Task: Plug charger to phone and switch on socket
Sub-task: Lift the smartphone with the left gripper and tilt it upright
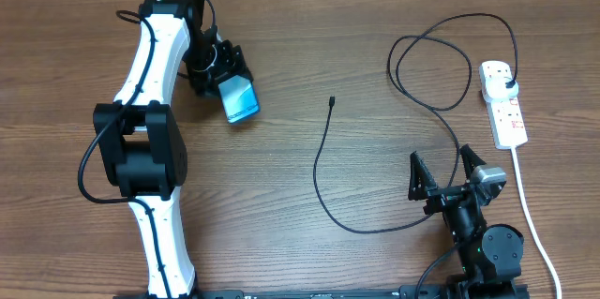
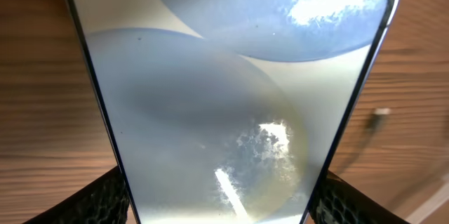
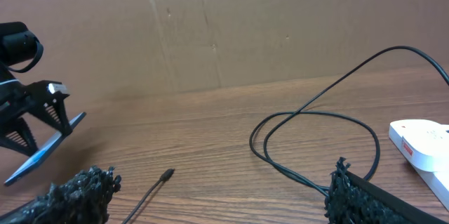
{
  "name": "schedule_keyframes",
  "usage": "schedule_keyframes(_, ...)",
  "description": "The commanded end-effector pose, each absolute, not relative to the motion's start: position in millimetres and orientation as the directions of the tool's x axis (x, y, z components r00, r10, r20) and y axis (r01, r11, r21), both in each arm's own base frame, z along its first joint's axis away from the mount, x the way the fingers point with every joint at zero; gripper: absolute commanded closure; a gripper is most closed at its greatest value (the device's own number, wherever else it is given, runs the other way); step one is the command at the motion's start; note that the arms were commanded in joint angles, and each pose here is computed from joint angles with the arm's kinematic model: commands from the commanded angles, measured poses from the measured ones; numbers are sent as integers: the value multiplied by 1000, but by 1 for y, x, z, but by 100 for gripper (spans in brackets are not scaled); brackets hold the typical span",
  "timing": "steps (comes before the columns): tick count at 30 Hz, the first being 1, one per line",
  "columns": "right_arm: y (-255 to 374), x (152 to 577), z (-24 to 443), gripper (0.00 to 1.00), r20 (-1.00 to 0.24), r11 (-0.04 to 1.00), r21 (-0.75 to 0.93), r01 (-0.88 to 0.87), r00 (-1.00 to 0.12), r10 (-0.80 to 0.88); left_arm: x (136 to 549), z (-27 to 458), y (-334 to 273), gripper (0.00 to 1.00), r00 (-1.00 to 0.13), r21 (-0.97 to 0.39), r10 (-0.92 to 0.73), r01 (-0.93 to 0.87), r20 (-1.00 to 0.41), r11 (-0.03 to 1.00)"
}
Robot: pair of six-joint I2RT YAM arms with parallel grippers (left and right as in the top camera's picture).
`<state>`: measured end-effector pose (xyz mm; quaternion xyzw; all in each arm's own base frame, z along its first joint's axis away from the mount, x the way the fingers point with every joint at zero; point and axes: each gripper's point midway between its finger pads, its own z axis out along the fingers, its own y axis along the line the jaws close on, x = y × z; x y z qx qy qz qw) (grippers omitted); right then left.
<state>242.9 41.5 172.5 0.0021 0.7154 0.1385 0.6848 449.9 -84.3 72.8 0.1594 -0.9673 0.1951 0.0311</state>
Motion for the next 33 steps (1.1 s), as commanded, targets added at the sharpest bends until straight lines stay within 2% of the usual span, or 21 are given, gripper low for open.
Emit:
schedule_keyframes(1, 41, 243, 171, 0, -980, 963, 199, -184, -57, 192, 457, 100, -121, 36, -908, -535, -354, -419, 225, 734)
schedule_keyframes(8, 41, 243, 171, 0, -980, 963, 199, -184, -57, 192, 455, 119, -143, 39, -845, -605, -384, -535, 372, 589)
schedule_keyframes(16, 41, 243, 171, 0, -980, 963, 199, -184, -57, 192, 453, 132, -155, 42, -837, -654, -345, -547, 424, 522)
schedule_keyframes(21, 41, 243, 171, 0, -980, 963, 199, -184, -57, 192, 454, 133, -155, 56, -837, -656, -345, -547, 424, 520)
schedule_keyframes(24, 41, 243, 171, 0, -980, 963, 199, -184, -57, 192, 454, 133, -155, 59, -837, -656, -346, -547, 424, 520)
schedule_keyframes(29, 41, 243, 171, 0, -980, 963, 199, -184, -57, 192, 453, 133, -155, 53, -836, -654, -345, -549, 427, 520)
schedule_keyframes(33, 41, 243, 171, 0, -980, 963, 199, -184, -57, 192, 451, 133, -155, 53, -830, -649, -343, -557, 439, 517)
